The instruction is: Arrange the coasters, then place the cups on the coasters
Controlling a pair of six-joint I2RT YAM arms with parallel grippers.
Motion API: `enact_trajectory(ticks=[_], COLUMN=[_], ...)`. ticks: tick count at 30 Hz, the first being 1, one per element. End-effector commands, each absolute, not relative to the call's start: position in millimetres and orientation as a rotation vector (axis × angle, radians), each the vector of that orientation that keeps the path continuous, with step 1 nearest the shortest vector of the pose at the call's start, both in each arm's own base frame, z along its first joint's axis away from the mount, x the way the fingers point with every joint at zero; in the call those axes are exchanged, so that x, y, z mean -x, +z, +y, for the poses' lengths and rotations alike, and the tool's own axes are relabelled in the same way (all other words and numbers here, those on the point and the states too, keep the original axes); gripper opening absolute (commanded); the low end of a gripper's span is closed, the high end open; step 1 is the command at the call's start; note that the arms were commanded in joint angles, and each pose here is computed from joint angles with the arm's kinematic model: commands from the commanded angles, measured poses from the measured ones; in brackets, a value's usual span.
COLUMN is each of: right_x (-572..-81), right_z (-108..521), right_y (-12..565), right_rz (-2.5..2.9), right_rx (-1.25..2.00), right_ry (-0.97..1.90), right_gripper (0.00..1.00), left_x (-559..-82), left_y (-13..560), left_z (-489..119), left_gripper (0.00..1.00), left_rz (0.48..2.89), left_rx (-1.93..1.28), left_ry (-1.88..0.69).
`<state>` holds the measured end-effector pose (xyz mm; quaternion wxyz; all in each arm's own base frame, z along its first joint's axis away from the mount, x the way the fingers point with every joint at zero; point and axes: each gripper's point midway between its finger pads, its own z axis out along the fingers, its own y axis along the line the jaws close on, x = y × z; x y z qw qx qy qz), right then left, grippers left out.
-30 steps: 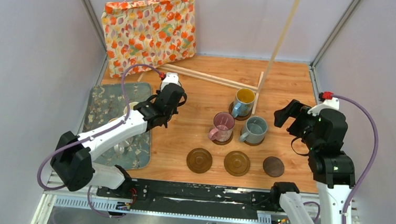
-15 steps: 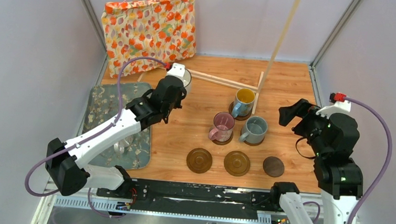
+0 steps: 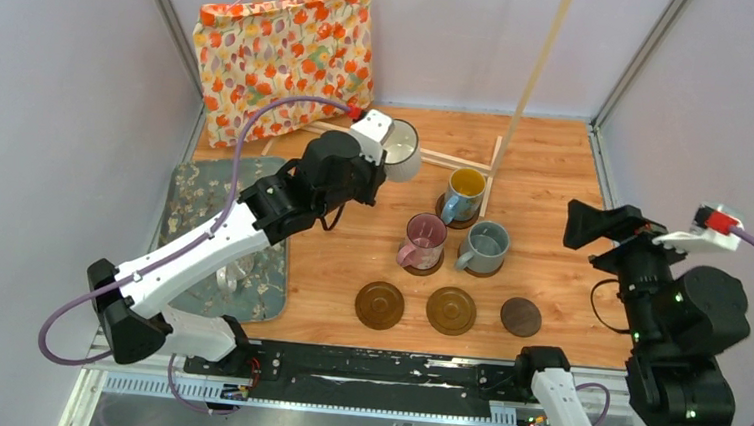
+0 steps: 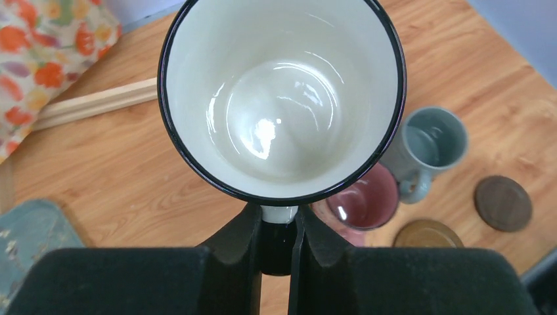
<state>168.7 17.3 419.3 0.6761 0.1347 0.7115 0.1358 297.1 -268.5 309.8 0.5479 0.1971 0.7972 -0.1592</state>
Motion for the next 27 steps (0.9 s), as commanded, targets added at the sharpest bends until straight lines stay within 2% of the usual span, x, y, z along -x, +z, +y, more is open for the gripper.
enact_trajectory(ticks=[1, 13, 27], right_x=[-141, -96, -63], right_z=[7, -6, -15], right_y=[445, 473, 504], right_rz=[1.492, 1.381, 1.29], right_rx=[-0.358, -0.407, -0.398], right_ry=[0.309, 0.31, 0.287], right_gripper=[1.0, 1.0, 1.0], left_x=[-277, -205, -143], left_y=[357, 346, 272], left_z=[-316, -427, -529], left_gripper=[0.0, 0.0, 0.0], left_rz=[1.738, 1.647, 1.641], left_rx=[-0.603, -0.942, -1.252], left_ry=[-0.574, -0.818, -0.888])
